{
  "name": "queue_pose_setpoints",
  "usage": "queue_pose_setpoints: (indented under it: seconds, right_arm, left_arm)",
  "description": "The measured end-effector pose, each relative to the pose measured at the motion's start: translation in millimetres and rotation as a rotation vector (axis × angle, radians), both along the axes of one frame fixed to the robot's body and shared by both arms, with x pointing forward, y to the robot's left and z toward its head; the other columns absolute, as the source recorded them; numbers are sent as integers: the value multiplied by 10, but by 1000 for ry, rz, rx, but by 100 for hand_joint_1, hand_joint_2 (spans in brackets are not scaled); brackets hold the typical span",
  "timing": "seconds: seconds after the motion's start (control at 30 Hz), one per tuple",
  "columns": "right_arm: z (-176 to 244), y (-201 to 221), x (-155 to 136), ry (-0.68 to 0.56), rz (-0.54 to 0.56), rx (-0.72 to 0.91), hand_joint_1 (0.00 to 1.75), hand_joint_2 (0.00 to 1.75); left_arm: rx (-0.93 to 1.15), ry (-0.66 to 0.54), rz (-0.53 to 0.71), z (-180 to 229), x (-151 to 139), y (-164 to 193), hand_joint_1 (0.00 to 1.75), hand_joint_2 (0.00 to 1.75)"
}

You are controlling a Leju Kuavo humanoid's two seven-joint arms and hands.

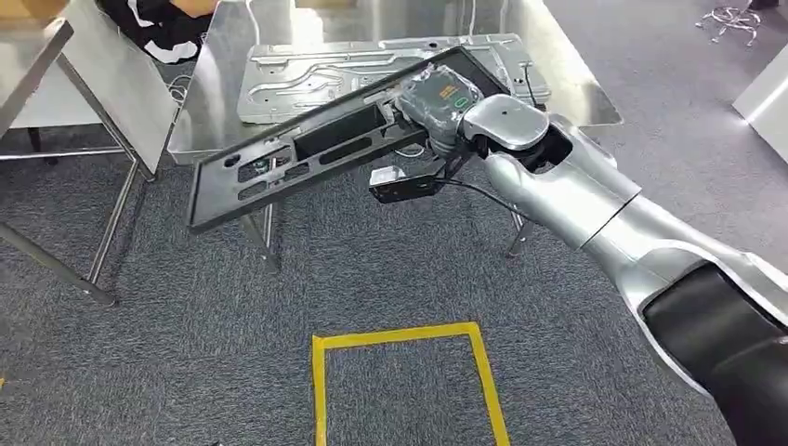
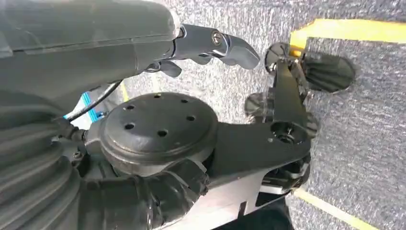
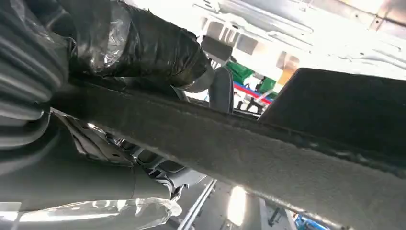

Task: Take the parts from the cabinet and place them on the table.

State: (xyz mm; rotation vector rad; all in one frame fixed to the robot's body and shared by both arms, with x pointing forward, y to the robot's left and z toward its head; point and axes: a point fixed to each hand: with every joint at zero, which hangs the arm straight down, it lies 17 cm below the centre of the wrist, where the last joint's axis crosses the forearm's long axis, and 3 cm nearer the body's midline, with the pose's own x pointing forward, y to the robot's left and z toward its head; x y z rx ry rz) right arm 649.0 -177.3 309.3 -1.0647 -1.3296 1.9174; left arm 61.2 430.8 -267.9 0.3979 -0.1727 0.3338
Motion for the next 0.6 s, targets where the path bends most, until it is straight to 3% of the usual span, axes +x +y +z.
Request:
queue_pose_setpoints:
  seconds: [0.6]
  right_arm:
    - [148, 69, 0, -21, 15, -5, 175, 175]
  left_arm:
    - [-6, -1, -11, -4, 7, -20, 0, 175]
